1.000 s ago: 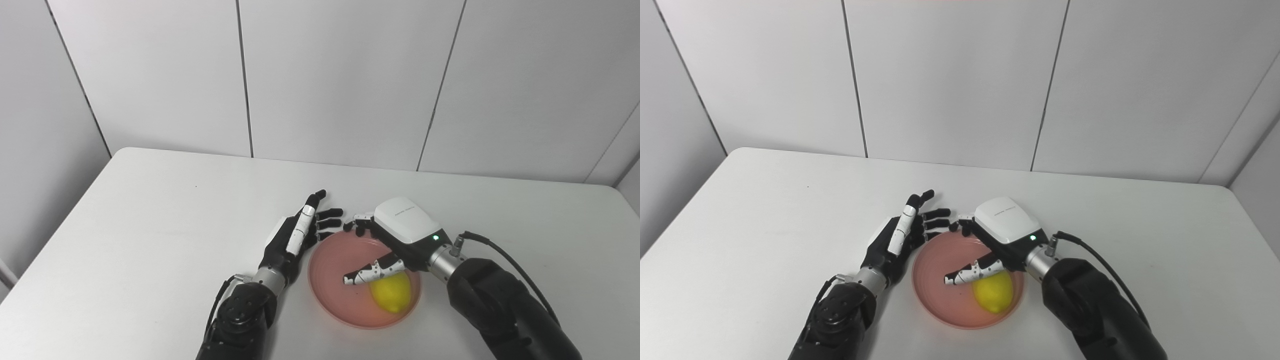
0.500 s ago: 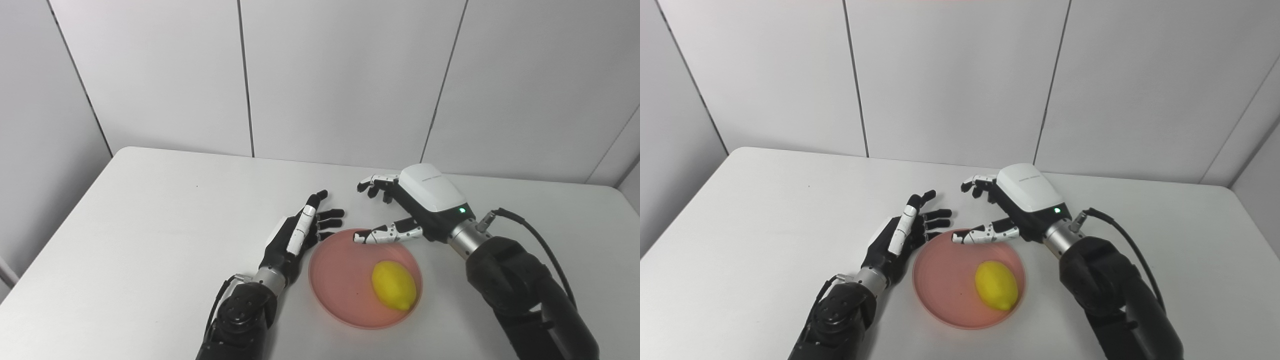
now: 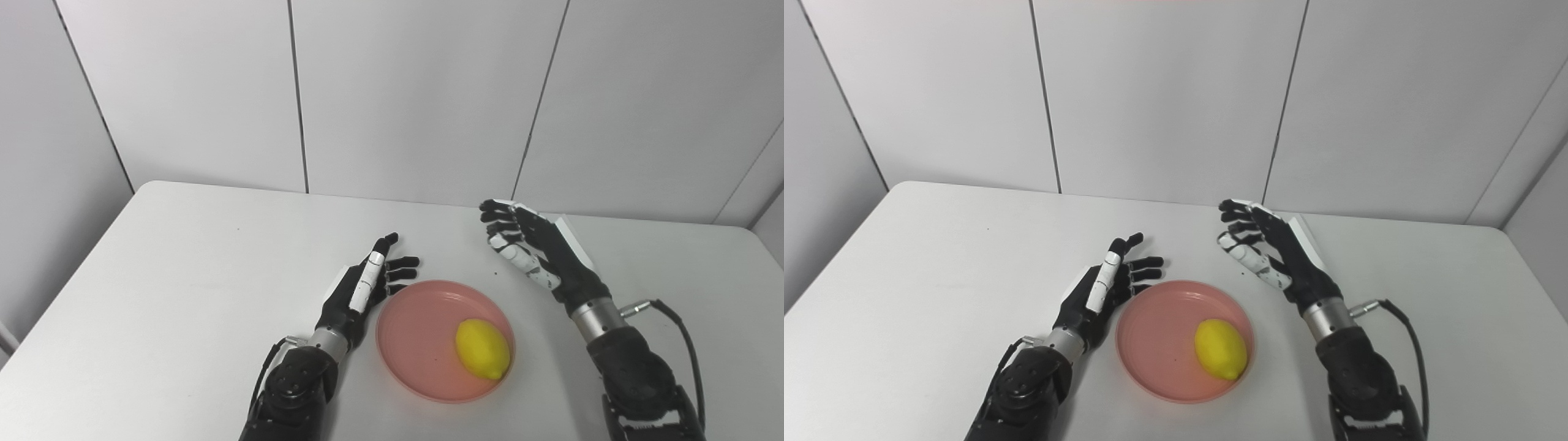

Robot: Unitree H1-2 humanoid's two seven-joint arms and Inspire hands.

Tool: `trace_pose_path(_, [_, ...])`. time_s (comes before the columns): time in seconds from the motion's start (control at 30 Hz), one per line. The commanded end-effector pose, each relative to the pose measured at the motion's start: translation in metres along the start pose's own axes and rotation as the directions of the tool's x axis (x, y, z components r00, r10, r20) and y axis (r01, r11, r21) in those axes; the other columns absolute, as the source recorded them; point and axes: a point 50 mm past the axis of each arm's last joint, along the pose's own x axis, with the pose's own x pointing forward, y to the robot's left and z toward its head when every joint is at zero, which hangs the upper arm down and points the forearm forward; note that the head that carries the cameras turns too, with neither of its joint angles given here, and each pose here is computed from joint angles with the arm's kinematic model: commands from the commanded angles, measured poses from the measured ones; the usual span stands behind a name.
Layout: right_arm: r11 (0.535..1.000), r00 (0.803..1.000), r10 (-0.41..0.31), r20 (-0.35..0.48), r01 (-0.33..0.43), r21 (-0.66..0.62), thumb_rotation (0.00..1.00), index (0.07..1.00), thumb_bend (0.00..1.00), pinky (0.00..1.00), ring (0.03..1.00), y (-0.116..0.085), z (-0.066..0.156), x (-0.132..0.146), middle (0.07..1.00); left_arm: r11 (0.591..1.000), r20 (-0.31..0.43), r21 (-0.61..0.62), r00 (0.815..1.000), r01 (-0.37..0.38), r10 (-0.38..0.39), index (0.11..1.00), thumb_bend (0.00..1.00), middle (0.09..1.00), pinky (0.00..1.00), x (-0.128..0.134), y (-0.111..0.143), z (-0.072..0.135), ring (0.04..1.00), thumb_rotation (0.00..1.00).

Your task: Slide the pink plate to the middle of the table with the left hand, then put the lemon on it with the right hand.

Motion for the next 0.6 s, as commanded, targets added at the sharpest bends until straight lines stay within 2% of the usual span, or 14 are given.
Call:
trace_pose_path(0.0, [0.995, 0.999, -0.048, 0.019, 0.046, 0.094, 0.96, 0.846, 0.83, 0.77, 0.823, -0.010, 0.010, 0.006, 0.859, 0.999, -0.062, 0.025, 0.997, -0.044, 0.045, 0.902, 0.76, 0.809, 0.83, -0.006, 0.003, -0.018, 0.814, 1.00])
trace_pose_path(0.1, [0.968, 0.994, -0.102, -0.046, 0.110, 0.223, 0.98, 0.891, 0.84, 0.89, 0.896, -0.005, -0.006, -0.001, 0.905, 0.996, -0.013, 0.012, 0.996, -0.084, 0.084, 0.894, 0.76, 0.853, 0.89, -0.007, 0.004, -0.019, 0.857, 1.00])
trace_pose_path(0.23, [0.943, 0.984, -0.148, -0.098, 0.170, 0.288, 1.00, 0.924, 0.81, 0.99, 0.957, -0.001, -0.019, -0.008, 0.955, 0.986, 0.093, -0.019, 0.981, -0.167, 0.168, 0.867, 0.77, 0.878, 0.94, -0.009, 0.003, -0.021, 0.900, 1.00])
trace_pose_path(0.37, [0.903, 0.972, -0.175, -0.160, 0.223, 0.369, 1.00, 0.931, 0.80, 1.00, 0.976, 0.005, -0.026, -0.014, 0.964, 0.978, 0.178, 0.013, 0.963, -0.206, 0.200, 0.893, 0.71, 0.909, 0.99, -0.010, 0.005, -0.026, 0.946, 1.00])
trace_pose_path(0.57, [0.851, 0.956, -0.178, -0.231, 0.268, 0.452, 1.00, 0.947, 0.83, 1.00, 0.989, 0.015, -0.035, -0.022, 0.970, 0.977, 0.160, 0.030, 0.966, -0.212, 0.204, 0.971, 0.68, 0.976, 1.00, -0.009, 0.005, -0.027, 0.998, 1.00])
